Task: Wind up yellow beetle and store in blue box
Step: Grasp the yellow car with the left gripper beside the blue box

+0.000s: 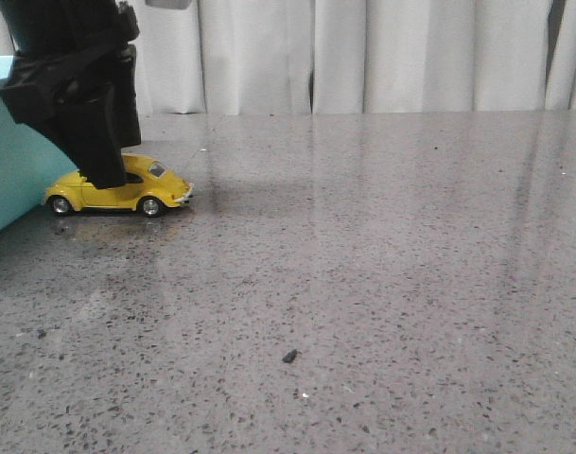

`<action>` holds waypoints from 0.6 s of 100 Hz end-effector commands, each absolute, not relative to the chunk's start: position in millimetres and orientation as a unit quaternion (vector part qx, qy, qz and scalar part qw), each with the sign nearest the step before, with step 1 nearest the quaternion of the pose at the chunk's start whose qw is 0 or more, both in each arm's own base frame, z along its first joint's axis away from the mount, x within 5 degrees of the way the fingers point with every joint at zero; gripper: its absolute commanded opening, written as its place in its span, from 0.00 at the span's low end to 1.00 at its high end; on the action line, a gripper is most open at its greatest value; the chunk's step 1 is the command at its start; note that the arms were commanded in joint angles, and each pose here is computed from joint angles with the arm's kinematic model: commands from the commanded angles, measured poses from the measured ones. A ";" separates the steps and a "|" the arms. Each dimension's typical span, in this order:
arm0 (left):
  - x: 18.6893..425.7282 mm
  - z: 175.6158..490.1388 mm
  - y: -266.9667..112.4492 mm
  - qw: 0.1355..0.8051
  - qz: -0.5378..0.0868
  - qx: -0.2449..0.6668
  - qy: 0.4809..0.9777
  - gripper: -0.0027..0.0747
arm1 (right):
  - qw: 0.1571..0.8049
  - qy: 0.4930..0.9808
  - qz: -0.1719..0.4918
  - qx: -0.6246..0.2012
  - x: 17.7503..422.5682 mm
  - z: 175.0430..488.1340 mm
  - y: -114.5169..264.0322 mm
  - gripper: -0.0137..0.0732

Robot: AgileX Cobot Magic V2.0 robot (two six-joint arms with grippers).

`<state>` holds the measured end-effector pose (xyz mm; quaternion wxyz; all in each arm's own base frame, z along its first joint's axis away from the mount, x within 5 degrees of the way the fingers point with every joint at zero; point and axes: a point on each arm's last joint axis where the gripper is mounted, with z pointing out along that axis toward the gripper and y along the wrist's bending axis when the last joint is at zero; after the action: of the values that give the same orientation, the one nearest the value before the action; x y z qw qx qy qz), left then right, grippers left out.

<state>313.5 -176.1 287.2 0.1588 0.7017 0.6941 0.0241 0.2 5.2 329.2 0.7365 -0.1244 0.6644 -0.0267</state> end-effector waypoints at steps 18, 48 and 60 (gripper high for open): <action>323.6 310.3 -172.0 0.235 0.048 0.681 0.691 0.58 | 0.763 0.635 -0.029 -0.117 -1.3 341.8 4.7 0.07; 328.9 296.1 -175.5 0.217 0.034 0.682 0.698 0.58 | 0.763 0.635 -0.029 -0.117 -1.3 341.8 4.7 0.07; 330.4 291.7 -176.2 0.210 0.032 0.683 0.699 0.58 | 0.763 0.635 -0.029 -0.117 -1.3 341.8 4.7 0.07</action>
<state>330.8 -175.8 267.9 0.1646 0.6907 0.7038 0.0241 0.1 5.3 329.2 0.7366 -0.1241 0.6644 -0.0254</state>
